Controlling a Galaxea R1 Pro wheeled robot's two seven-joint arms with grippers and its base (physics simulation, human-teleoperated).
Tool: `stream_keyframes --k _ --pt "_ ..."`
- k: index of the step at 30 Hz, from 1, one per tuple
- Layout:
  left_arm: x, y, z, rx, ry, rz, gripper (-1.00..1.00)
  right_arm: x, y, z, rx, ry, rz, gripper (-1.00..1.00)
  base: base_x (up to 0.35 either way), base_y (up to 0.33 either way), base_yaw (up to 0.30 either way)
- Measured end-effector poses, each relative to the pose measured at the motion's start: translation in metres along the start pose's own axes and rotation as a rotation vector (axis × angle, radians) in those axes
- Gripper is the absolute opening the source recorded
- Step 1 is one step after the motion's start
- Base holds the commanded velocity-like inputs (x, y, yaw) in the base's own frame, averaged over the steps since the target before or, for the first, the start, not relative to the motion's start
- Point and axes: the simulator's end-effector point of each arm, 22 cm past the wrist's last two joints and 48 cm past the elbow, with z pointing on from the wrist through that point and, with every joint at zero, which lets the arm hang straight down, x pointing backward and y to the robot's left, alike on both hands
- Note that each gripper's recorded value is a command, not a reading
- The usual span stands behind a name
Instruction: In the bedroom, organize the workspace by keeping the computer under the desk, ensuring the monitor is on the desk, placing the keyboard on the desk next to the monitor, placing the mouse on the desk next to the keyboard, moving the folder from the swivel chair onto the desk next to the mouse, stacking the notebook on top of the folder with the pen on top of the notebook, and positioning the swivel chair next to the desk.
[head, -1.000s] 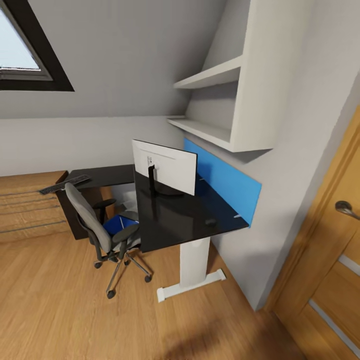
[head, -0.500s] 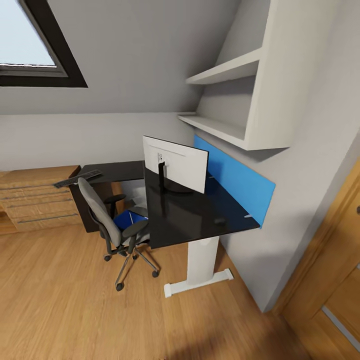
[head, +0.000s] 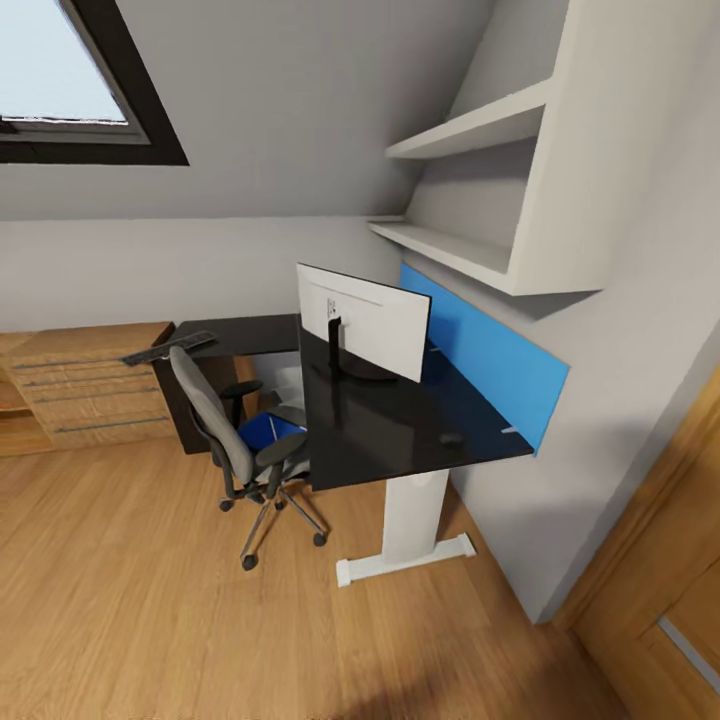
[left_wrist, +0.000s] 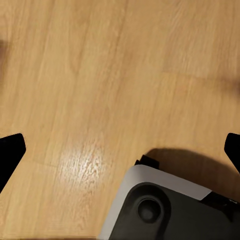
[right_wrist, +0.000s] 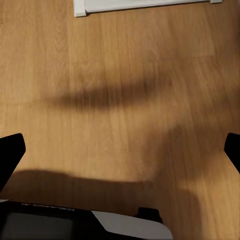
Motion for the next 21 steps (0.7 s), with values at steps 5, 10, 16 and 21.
stream_keyframes --k 5,10,16,21 --pt "0.003 0.0 0.0 -0.002 0.009 0.0 1.0 0.0 -0.003 0.001 0.008 0.001 -0.001 1.0 0.0 0.0 0.161" --pt "-0.007 -0.021 -0.001 0.026 -0.002 -0.014 1.0 -0.02 -0.032 0.006 0.077 -0.043 -0.016 1.0 0.0 0.0 0.173" --pt "0.005 -0.023 -0.004 0.03 -0.002 -0.011 1.0 -0.002 -0.062 0.0 0.111 -0.004 -0.045 1.0 0.0 0.0 0.216" --pt "-0.015 -0.021 -0.006 0.025 -0.1 -0.034 1.0 0.005 -0.063 -0.002 0.112 0.01 -0.046 1.0 0.033 0.0 0.17"
